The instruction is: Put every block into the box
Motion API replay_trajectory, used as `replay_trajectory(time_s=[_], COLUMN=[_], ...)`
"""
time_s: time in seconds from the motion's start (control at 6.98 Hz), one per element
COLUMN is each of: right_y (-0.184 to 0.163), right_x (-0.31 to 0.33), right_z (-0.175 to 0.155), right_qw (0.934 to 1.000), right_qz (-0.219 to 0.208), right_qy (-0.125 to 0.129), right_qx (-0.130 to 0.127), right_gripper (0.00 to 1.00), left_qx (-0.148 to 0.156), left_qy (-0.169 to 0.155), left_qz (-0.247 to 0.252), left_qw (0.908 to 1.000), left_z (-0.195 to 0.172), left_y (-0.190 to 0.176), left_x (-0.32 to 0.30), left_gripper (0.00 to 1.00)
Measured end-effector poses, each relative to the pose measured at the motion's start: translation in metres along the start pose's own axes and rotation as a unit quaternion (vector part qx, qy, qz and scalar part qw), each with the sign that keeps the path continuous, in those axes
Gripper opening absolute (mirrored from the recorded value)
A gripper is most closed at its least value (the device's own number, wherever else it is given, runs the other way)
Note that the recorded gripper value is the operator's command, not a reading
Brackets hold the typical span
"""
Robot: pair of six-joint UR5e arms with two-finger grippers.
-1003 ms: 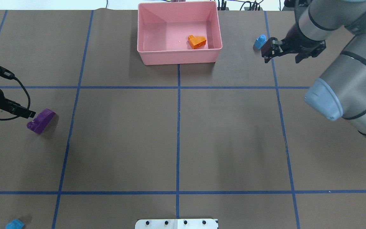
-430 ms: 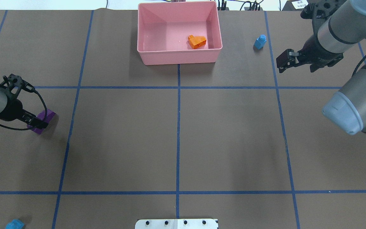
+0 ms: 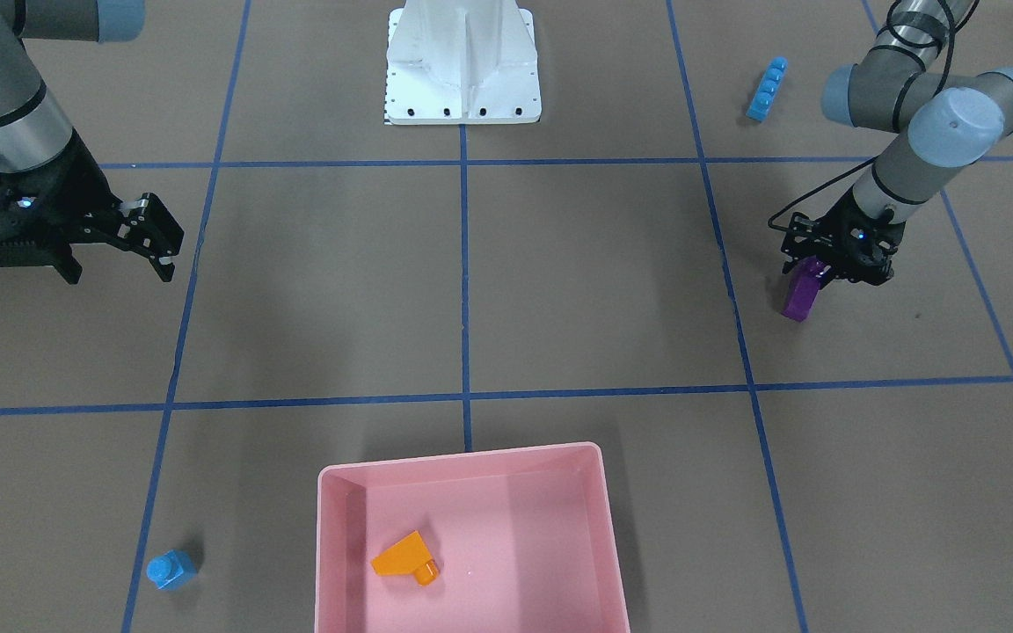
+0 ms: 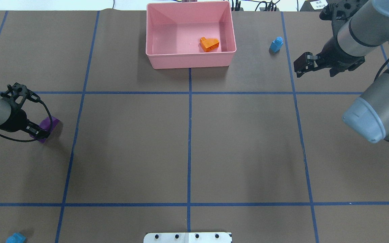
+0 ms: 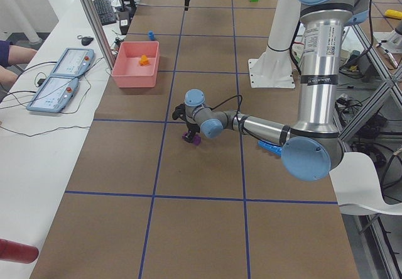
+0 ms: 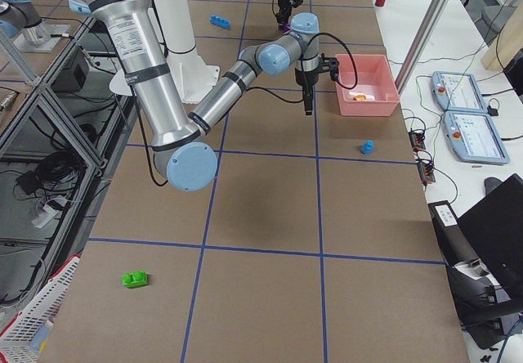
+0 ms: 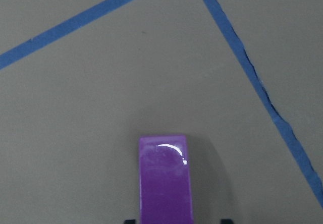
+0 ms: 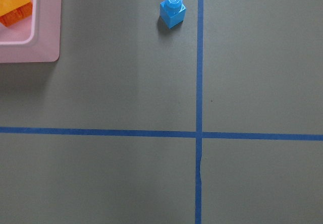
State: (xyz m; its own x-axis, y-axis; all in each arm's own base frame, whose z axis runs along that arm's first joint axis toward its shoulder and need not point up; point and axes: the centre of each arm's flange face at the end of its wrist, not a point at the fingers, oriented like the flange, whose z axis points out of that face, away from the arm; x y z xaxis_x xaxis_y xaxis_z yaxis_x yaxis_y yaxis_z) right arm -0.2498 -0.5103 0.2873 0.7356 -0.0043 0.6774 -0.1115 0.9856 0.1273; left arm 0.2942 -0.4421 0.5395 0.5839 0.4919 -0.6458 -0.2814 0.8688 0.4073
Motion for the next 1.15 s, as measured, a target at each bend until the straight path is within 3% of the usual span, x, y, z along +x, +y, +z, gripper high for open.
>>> replay_trajectory(time_s=[0.29,0.57,0.86,1.15], right_y=[0.0,0.0,0.0,-0.001], right_x=[0.0,-0.001,-0.004,-0.008], right_z=[0.001,0.001,0.0,-0.004], right_qw=[1.0,1.0,1.0,0.9998], right_qz=[0.0,-0.001,-0.002,-0.005], right_qy=[0.001,-0.001,-0.004,-0.015], right_qx=[0.001,0.001,0.002,0.01], right_gripper=[1.0,1.0,1.0,0.99], left_qx=[0.004,0.031,0.069,0.08], left_qy=[0.001,0.019,0.061,0.088], left_qz=[-0.005,-0.086,-0.203,-0.272], left_qw=[1.0,0.9956,0.9749,0.9549], left_z=[-0.003,-0.023,-0.052,-0.087], left_y=[-0.002,-0.027,-0.084,-0.159], left_x=[0.003,0.028,0.078,0.142], left_gripper=[0.0,0.0,0.0,0.0])
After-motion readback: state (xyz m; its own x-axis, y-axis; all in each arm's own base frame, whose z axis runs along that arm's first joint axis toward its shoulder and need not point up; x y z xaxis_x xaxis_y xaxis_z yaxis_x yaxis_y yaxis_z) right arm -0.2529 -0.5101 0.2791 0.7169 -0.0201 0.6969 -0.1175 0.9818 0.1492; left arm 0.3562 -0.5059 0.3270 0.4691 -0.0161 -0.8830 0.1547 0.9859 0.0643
